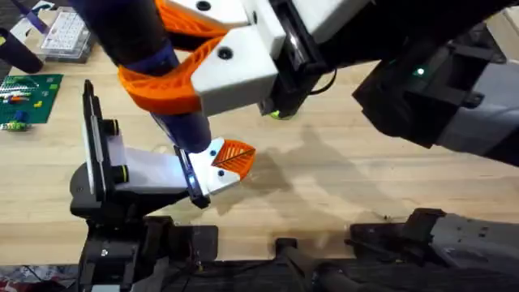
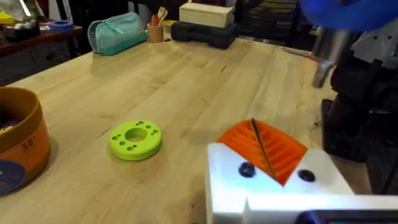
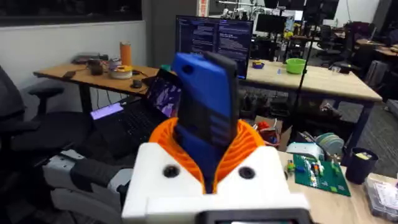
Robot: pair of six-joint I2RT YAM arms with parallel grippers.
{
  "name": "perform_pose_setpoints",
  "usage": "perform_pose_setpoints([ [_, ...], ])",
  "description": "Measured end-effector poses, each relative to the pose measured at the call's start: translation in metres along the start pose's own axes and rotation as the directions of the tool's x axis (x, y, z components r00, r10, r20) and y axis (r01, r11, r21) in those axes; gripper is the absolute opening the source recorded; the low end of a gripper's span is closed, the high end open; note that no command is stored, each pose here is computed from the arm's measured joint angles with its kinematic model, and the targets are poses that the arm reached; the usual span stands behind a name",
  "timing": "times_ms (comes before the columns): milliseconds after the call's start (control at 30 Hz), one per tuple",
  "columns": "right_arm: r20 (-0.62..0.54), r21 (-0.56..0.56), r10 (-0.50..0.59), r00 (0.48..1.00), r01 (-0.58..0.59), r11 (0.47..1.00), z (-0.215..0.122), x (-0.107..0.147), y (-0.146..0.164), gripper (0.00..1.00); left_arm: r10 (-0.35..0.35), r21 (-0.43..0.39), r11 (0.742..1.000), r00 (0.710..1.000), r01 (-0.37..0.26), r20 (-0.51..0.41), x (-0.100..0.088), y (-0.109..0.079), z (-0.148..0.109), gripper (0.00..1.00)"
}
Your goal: Pick up the gripper from the table and insert it into the empty holder that is missing its gripper. Then pick up a screw, insert it into the mounting hole, and use the screwdriver to tighten it. Finally, clean up the table by picking up the vegetable and placing it into the bucket.
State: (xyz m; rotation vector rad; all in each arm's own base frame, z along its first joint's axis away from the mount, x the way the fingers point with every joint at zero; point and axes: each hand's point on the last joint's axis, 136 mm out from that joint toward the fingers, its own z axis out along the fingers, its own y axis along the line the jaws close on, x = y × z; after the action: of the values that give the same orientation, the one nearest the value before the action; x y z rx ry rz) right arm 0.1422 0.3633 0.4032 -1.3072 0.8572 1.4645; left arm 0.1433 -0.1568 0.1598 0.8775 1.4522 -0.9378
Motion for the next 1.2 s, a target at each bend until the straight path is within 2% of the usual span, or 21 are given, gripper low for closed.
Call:
perform_pose_setpoints([
  [700,-0.002,0.000,0.003,1.000,-0.003,1.000,0.000,0.001,-0.001,0.047,0.000,0.000,1.000,1.000,0.000,0.000,0.000,0.000,0.000,0.017],
  [1200,-0.042,-0.015,-0.003,0.999,0.002,1.000,-0.001,0.021,-0.007,0.046,0.000,0.000,1.000,1.000,0.000,0.000,0.000,0.000,0.000,0.017],
])
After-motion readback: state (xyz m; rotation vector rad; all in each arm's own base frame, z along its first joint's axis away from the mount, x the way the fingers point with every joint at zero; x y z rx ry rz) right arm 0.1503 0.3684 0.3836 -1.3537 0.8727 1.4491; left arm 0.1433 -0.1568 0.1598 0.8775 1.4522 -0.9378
